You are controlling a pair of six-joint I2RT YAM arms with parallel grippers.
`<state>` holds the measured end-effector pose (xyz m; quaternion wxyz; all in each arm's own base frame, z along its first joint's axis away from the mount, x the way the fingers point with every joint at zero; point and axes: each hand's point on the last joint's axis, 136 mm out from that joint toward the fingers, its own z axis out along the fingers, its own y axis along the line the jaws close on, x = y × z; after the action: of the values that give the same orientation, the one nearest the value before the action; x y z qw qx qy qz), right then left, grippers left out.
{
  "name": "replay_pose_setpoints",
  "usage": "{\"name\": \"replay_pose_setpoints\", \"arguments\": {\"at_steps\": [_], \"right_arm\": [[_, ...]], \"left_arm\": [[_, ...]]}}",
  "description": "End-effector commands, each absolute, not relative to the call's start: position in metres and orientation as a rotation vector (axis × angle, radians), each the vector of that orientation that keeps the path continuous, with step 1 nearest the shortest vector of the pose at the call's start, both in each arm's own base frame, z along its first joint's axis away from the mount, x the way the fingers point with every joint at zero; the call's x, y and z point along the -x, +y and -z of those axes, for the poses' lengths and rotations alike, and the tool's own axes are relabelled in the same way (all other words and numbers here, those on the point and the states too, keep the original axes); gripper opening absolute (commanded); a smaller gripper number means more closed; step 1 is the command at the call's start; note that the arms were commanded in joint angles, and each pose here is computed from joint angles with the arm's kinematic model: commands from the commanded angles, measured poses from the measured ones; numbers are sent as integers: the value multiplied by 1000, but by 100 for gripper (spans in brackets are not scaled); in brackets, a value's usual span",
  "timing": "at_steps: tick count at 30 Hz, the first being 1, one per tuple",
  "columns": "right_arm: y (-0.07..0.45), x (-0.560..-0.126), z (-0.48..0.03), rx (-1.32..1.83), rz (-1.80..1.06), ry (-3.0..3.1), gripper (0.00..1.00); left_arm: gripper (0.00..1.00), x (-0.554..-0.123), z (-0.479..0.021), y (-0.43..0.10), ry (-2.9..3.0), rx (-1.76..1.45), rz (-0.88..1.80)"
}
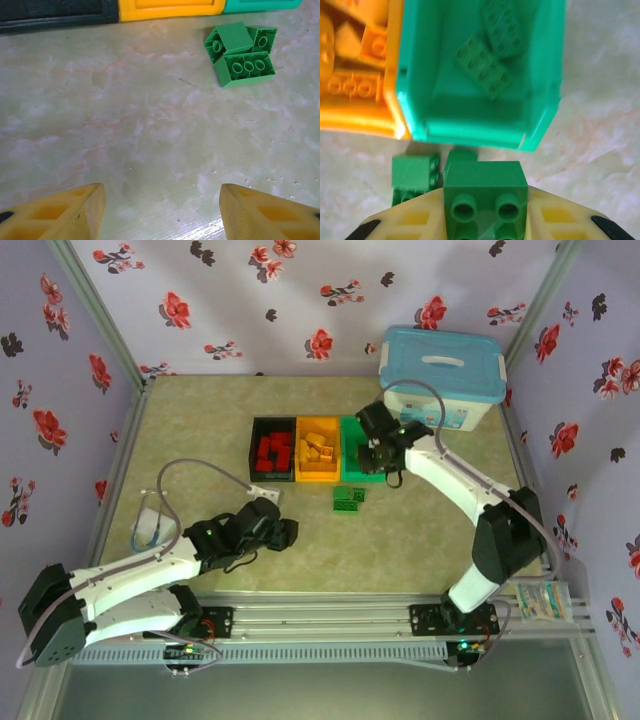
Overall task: Sort the legos into containers by color
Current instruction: Place the lego in the container.
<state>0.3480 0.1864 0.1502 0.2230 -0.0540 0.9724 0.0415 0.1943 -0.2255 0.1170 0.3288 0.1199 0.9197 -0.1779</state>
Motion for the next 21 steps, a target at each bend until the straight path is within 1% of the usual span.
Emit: {"name": "replay_pose_setpoints", "arguments": {"at_steps": [1, 4, 5, 6, 7, 8, 10, 11, 14, 17, 21], "right_arm": [[178, -366, -145, 180, -63, 2725, 32], [184, -389, -140, 167, -92, 2742, 33], [185, -396, -140, 171, -88, 2743, 36], [187, -403, -138, 181, -87, 2745, 55], [189, -408, -137, 194, -93, 2749, 73], [191, -413, -138, 198, -95, 2750, 78], [193, -416, -146, 179, -107, 2737, 98], [195, -415, -153, 168, -119, 2716, 99], [191, -406, -166, 128, -139, 2666, 99], [182, -389, -175, 96, -155, 2638, 99], [166, -365, -180, 64, -150, 2611, 99]], "left_arm": [[62, -196, -120, -230, 2409, -307, 444], [63, -195, -117, -238, 2416, -318, 447], [63, -195, -117, -241, 2418, -321, 448], [63, -195, -118, -244, 2420, -324, 451], [63, -195, -119, -247, 2421, -331, 451], [64, -196, -118, -250, 2425, -337, 448], [64, -196, -120, -257, 2431, -357, 441], [64, -197, -120, -260, 2438, -367, 432], [65, -201, -119, -269, 2456, -379, 409], [69, -206, -114, -278, 2484, -385, 377], [70, -214, -106, -294, 2527, -412, 323]]}}
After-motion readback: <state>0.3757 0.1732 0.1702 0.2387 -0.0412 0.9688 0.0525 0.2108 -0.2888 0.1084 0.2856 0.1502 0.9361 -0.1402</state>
